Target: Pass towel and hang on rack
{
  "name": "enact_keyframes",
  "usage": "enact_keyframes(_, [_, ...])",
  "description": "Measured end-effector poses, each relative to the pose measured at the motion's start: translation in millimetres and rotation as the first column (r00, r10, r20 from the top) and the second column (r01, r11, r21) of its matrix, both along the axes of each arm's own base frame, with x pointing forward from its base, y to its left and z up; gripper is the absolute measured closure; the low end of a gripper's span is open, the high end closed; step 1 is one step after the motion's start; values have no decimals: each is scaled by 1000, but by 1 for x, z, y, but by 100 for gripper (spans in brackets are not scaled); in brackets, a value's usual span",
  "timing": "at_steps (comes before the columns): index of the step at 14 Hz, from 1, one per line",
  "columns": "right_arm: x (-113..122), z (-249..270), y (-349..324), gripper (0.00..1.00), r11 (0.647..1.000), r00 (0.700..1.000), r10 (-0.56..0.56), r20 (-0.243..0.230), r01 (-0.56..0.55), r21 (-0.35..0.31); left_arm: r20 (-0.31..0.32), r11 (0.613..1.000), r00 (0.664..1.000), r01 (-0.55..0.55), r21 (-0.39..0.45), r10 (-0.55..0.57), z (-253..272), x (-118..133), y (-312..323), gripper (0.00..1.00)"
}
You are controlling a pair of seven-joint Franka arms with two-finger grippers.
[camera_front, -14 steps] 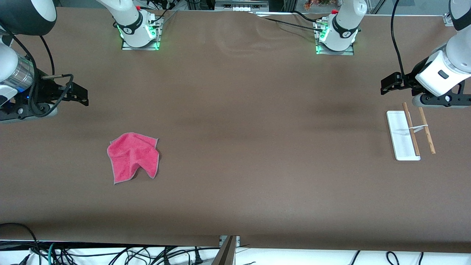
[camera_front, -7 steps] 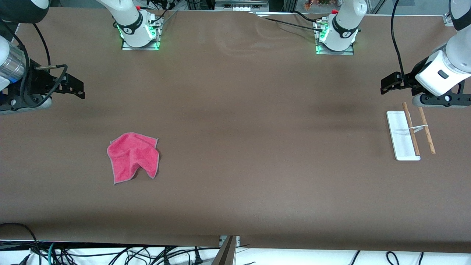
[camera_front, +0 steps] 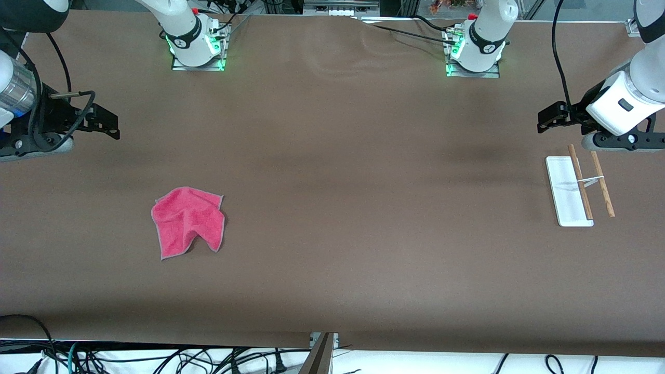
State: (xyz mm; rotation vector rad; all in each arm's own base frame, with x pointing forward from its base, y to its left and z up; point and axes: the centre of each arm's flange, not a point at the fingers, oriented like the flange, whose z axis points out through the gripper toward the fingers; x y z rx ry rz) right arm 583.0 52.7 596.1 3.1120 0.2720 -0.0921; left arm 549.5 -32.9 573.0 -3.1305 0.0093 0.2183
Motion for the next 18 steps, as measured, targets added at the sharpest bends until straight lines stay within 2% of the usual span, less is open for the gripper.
enact_keyframes(3, [5, -14, 3, 0, 1000, 1000, 2, -21, -2, 4, 0, 1000, 1000, 0, 0, 0, 0, 0, 0, 0])
enact_keyframes(5, [21, -46, 16, 0, 1000, 999, 11, -39, -10, 25, 0, 1000, 1000, 0, 0, 0, 0, 0, 0, 0])
enact_keyframes(10, [77, -170, 70, 0, 997, 997, 72, -2, -72, 16, 0, 1000, 1000, 0, 0, 0, 1, 0, 0, 0])
enact_keyframes(14, [100, -253, 98, 0, 990, 989, 143, 42, -144, 16, 0, 1000, 1000, 1, 0, -1, 1, 0, -1, 0])
enact_keyframes(18, [112, -308, 106, 0, 982, 980, 185, 80, -186, 13, -9, 1000, 1000, 0, 1, 0, 1, -1, 0, 0])
